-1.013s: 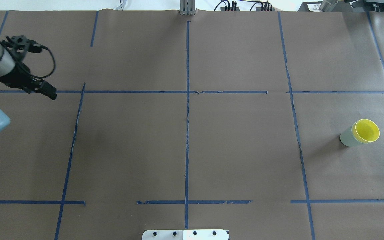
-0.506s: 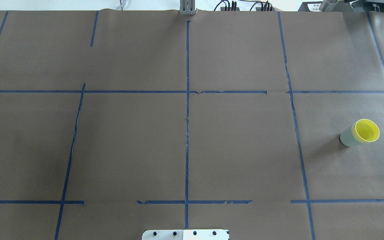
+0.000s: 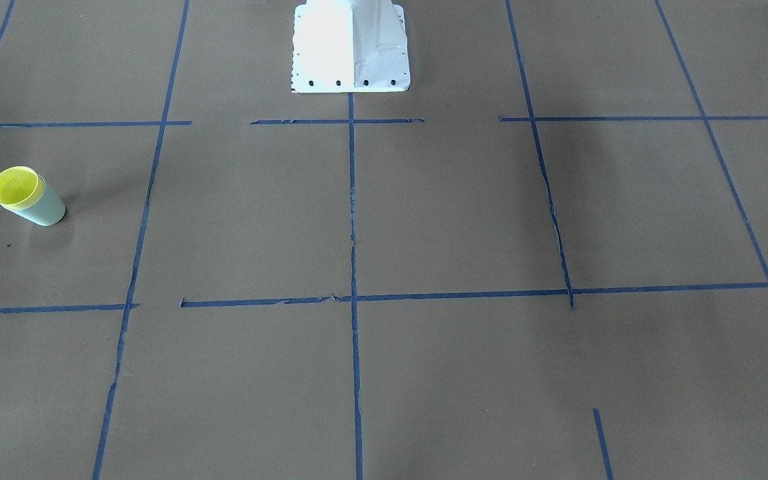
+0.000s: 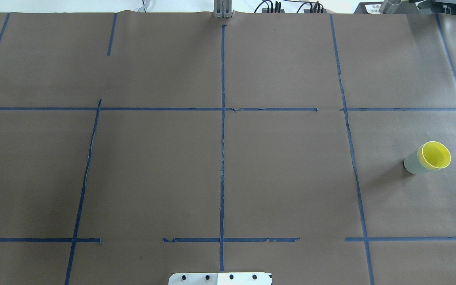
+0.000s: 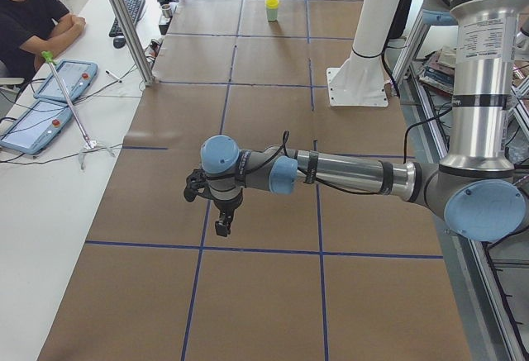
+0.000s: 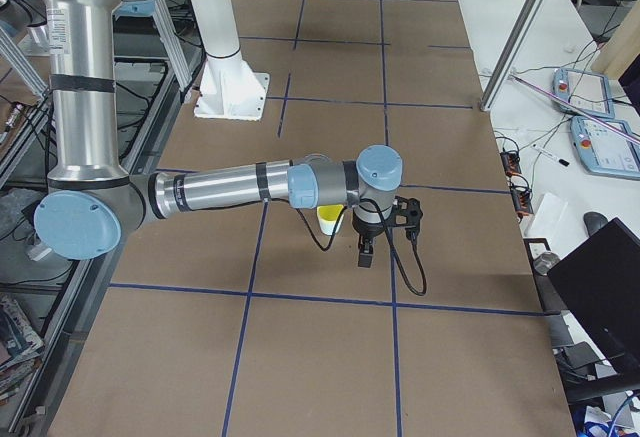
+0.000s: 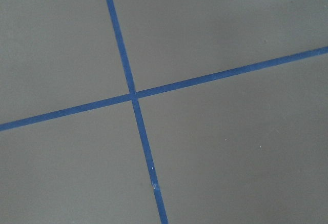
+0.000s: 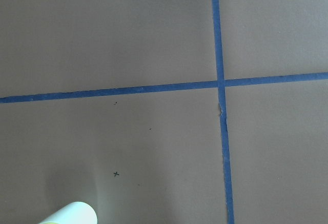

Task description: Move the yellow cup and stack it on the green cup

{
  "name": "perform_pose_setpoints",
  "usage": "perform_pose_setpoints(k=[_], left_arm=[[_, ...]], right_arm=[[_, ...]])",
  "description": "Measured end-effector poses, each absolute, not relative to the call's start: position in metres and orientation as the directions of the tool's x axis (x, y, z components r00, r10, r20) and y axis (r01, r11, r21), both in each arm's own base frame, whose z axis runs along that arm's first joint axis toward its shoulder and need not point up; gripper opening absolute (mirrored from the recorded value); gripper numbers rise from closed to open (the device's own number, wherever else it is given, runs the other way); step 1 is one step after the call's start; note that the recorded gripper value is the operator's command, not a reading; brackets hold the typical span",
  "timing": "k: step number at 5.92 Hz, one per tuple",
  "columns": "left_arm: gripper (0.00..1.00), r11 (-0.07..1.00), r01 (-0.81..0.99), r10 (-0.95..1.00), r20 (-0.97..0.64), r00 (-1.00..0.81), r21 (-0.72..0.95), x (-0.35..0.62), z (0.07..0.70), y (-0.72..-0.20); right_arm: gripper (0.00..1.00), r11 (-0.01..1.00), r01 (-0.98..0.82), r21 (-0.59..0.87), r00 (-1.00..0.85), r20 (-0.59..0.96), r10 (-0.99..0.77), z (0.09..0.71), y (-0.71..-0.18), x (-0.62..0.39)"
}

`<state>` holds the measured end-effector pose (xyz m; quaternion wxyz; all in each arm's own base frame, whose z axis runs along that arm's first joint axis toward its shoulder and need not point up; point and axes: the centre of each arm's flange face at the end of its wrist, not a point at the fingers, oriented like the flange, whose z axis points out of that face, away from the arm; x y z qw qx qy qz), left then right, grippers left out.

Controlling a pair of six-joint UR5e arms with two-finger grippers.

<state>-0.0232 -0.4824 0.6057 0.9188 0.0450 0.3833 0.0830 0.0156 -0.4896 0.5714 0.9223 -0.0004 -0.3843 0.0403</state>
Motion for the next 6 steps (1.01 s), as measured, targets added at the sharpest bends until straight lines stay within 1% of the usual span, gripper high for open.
perform_pose_setpoints(k=[6], left_arm=[[1.00,0.987,-0.126,0.158,-0.713,0.683,0.099,-0.042,0.630,-0.446]], right_arm=[[1.00,0.998,-0.064,-0.022,0.702,0.710,0.061,0.565,-0.449,0.016]])
